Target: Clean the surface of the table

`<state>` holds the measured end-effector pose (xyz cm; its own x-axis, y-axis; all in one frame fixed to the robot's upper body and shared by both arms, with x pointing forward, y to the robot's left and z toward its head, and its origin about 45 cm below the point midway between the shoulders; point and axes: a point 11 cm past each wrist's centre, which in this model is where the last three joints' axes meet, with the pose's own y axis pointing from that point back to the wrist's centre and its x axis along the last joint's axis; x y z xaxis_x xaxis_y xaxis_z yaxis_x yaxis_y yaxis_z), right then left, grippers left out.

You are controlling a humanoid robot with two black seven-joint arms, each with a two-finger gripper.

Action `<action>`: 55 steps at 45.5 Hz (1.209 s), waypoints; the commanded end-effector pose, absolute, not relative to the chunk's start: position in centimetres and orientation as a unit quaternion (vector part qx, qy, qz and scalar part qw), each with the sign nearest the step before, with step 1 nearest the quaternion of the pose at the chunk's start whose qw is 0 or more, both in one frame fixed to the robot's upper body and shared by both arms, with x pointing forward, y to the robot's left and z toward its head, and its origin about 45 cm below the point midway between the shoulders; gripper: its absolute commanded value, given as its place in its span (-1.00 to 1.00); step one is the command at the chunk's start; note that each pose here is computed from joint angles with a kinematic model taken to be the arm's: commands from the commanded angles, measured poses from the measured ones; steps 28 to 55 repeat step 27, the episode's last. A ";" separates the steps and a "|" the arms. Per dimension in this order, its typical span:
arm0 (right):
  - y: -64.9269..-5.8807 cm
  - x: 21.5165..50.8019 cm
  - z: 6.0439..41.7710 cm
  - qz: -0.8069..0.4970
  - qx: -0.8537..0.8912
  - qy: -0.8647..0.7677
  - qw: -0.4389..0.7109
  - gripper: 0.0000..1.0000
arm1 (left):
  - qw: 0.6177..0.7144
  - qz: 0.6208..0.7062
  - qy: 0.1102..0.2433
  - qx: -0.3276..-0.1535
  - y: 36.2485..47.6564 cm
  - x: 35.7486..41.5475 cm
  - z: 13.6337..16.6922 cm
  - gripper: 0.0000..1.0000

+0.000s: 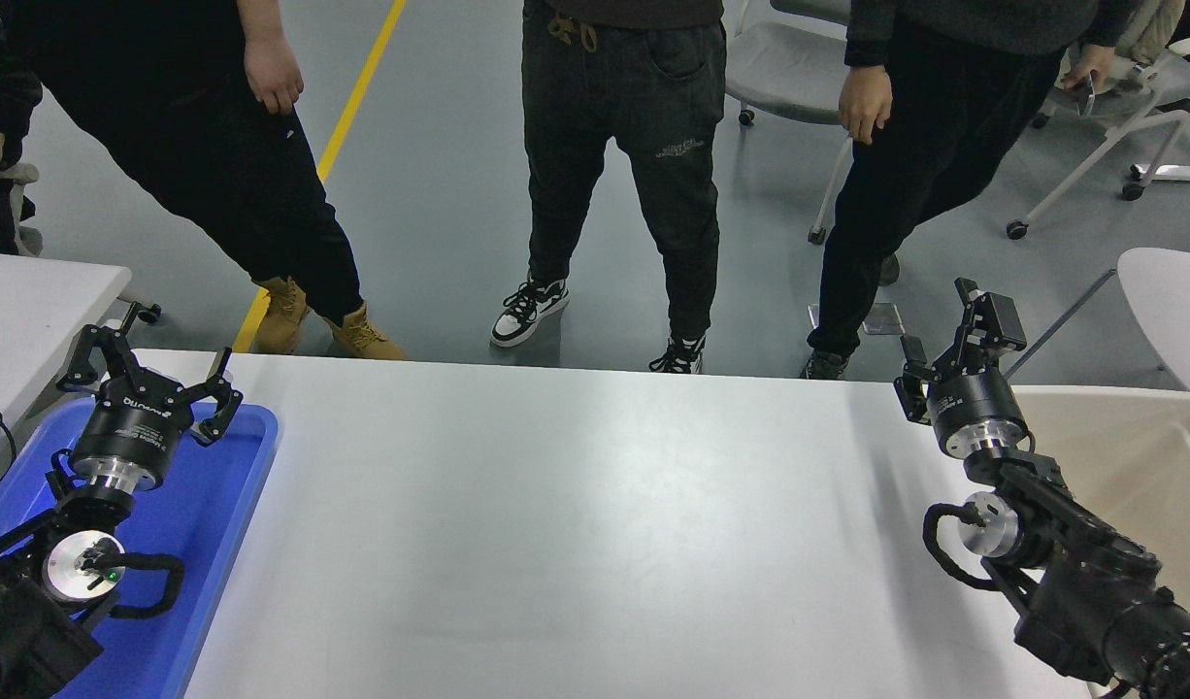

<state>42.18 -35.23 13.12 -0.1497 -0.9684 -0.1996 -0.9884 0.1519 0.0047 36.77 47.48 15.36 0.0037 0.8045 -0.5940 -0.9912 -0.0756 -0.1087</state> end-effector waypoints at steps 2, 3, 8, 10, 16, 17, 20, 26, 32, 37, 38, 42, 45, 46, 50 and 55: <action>-35.6 42.0 12.5 0.071 -0.637 0.764 0.068 0.96 | 0.657 0.684 0.176 -0.266 47.5 36.77 15.36 1.00; -35.5 42.0 12.5 0.071 -0.638 0.764 0.069 0.96 | 0.657 0.684 0.176 -0.266 47.5 36.77 15.36 1.00; -35.5 42.1 12.6 0.072 -0.638 0.764 0.072 0.96 | 0.657 0.684 0.176 -0.266 47.5 36.77 15.36 1.00; -35.5 42.0 12.5 0.073 -0.638 0.763 0.073 0.96 | 0.657 0.684 0.176 -0.266 47.5 36.77 15.36 1.00; -34.5 42.1 12.4 0.080 -0.642 0.758 0.079 0.96 | 0.657 0.684 0.176 -0.266 47.5 36.77 15.36 1.00; -34.3 42.2 12.4 0.081 -0.643 0.757 0.081 0.96 | 0.657 0.684 0.176 -0.266 47.5 36.77 15.36 1.00; -34.3 42.2 12.5 0.081 -0.644 0.756 0.083 0.96 | 0.657 0.684 0.176 -0.266 47.5 36.77 15.36 1.00; -34.2 42.2 12.6 0.082 -0.644 0.756 0.086 0.96 | 0.657 0.684 0.176 -0.266 47.5 36.77 15.36 1.00; -34.3 42.2 12.6 0.082 -0.644 0.755 0.086 0.96 | 0.657 0.684 0.176 -0.266 47.5 36.77 15.36 1.00; -34.3 42.2 12.6 0.082 -0.644 0.755 0.086 0.96 | 0.657 0.684 0.176 -0.266 47.5 36.77 15.36 1.00; -34.3 42.2 12.6 0.082 -0.644 0.755 0.086 0.96 | 0.657 0.684 0.176 -0.266 47.5 36.77 15.36 1.00; -34.3 42.2 12.6 0.082 -0.644 0.755 0.086 0.96 | 0.657 0.684 0.176 -0.266 47.5 36.77 15.36 1.00; -34.3 42.2 12.6 0.082 -0.644 0.755 0.086 0.96 | 0.657 0.684 0.176 -0.266 47.5 36.77 15.36 1.00; -34.3 42.2 12.6 0.082 -0.644 0.755 0.086 0.96 | 0.657 0.684 0.176 -0.266 47.5 36.77 15.36 1.00; -34.3 42.2 12.6 0.082 -0.644 0.755 0.086 0.96 | 0.657 0.684 0.176 -0.266 47.5 36.77 15.36 1.00; -34.3 42.2 12.6 0.082 -0.644 0.755 0.086 0.96 | 0.657 0.684 0.176 -0.266 47.5 36.77 15.36 1.00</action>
